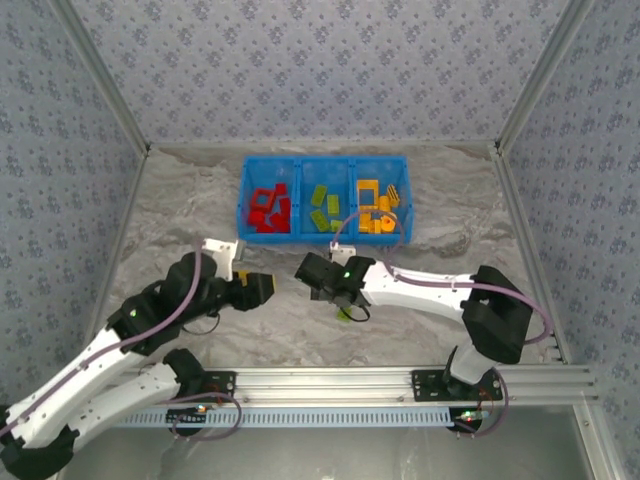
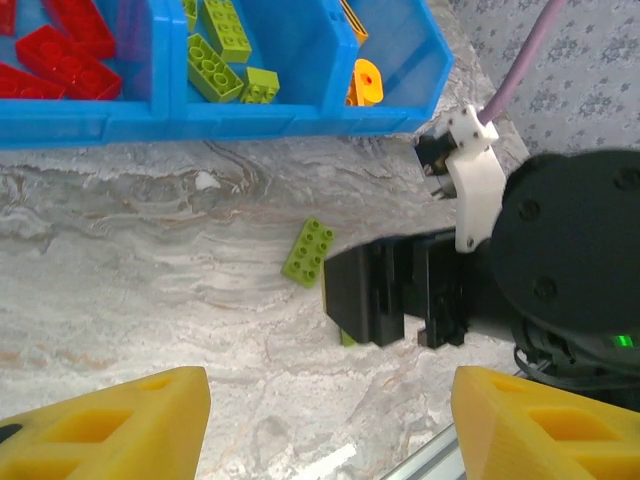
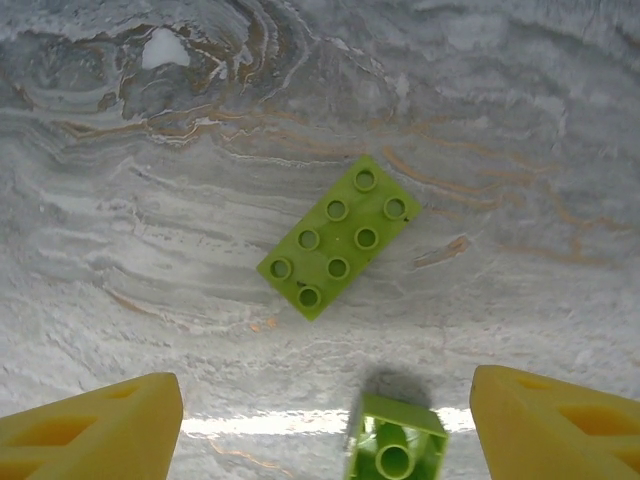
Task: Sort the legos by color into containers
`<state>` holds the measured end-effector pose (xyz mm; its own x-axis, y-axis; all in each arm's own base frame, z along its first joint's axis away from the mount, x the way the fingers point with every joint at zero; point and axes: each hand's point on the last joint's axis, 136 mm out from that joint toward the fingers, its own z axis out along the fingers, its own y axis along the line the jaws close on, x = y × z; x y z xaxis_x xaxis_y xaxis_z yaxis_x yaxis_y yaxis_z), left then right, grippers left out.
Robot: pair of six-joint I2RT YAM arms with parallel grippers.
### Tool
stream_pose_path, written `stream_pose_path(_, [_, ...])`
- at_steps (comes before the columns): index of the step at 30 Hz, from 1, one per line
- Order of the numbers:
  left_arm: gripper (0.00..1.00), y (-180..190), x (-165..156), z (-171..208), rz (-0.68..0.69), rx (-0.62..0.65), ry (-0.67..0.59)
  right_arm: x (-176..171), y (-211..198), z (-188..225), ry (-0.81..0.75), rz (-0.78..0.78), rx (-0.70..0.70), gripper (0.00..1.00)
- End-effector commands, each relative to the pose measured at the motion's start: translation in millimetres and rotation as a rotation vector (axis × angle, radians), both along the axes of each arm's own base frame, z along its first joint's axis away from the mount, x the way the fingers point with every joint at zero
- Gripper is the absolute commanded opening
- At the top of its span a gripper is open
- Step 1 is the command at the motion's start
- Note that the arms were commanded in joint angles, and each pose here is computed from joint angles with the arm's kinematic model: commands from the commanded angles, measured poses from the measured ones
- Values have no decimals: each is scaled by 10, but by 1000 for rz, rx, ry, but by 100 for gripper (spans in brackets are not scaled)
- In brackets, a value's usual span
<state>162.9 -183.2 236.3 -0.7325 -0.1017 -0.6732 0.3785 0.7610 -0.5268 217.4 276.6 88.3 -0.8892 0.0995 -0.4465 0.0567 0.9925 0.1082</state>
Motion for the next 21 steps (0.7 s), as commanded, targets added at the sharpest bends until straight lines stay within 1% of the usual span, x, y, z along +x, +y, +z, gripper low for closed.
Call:
stream_pose_path(1, [66,80,-76,39,21,-46,4,17,-73,-90,67,-198,18,81])
stream_pose_path(3, [67,92,-92,59,16,-49,-5,39,-91,-182,120,-271,22,82])
stream_pose_path(6, [67,58,-111,132,-21,-48,-30,158,42,-155,110,-313,89,82])
stream_pose_path(9, [68,46,-127,205,-46,-41,-52,243,53,-172,110,-361,83,80])
stream_pose_path(12, [68,64,-129,246,-45,-33,-59,278,-8,-271,138,-418,59,77])
stream_pose_path(18, [68,81,-117,334,-35,-44,-78,330,-45,-437,195,-496,78,69])
stream_pose_path(21, [68,111,-121,280,-27,-24,-66,363,-50,-491,214,-524,96,67])
